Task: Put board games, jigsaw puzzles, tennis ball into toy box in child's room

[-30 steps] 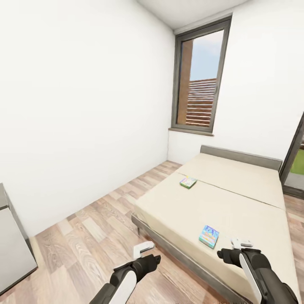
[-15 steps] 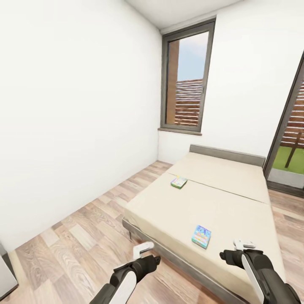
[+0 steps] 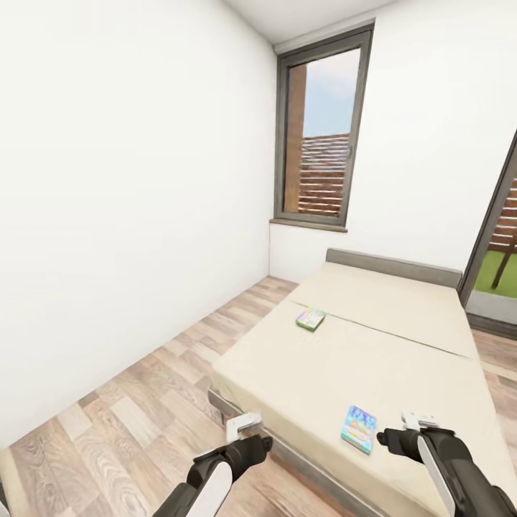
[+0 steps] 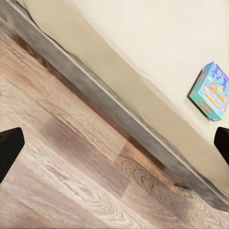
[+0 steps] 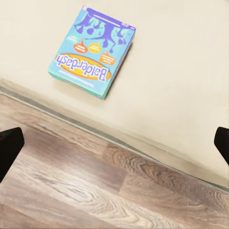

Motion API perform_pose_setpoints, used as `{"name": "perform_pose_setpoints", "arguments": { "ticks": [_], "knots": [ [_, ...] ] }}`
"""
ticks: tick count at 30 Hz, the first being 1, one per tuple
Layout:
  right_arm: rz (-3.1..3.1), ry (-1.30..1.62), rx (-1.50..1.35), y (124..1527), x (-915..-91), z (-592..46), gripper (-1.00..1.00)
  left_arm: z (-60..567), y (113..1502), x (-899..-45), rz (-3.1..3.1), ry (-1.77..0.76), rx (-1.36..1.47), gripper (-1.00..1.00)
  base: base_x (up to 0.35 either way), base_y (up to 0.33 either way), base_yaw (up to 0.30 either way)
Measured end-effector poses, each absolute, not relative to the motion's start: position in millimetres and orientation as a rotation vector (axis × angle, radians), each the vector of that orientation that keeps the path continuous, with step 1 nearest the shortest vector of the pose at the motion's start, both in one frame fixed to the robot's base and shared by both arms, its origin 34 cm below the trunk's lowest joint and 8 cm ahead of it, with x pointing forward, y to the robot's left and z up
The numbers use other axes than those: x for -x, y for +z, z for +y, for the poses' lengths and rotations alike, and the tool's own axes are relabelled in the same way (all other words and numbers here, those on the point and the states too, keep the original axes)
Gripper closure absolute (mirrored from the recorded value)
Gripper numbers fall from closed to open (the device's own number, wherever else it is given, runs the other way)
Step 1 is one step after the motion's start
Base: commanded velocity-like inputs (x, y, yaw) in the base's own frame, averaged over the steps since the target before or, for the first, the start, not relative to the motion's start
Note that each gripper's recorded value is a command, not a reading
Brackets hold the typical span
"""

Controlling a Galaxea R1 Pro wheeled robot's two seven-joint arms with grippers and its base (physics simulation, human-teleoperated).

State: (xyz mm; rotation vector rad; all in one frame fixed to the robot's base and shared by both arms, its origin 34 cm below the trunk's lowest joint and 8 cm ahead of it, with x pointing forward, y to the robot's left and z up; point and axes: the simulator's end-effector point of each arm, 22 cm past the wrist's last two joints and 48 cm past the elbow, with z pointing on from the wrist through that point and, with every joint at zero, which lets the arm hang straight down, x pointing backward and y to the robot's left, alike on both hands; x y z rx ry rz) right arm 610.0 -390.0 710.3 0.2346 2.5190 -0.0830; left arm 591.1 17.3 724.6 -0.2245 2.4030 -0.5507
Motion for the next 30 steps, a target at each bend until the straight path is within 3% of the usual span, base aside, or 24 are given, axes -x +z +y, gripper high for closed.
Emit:
{"name": "perform_pose_setpoints", "arguments": {
  "ticks": [13,30],
  "knots": [
    [2.537,-0.013,-0.223,702.6,-607.6,-376.4,-1.0,15.4,724.7,-590.1,2.404,-0.549,0.213,-1.0,0.311,0.007,-0.001],
    [2.476,0.012,-0.367,710.4,-609.7,-403.9,-1.0,13.4,724.8,-589.3,2.405,-0.553,0.21,-1.0,0.069,-0.012,0.0]
  ]
}}
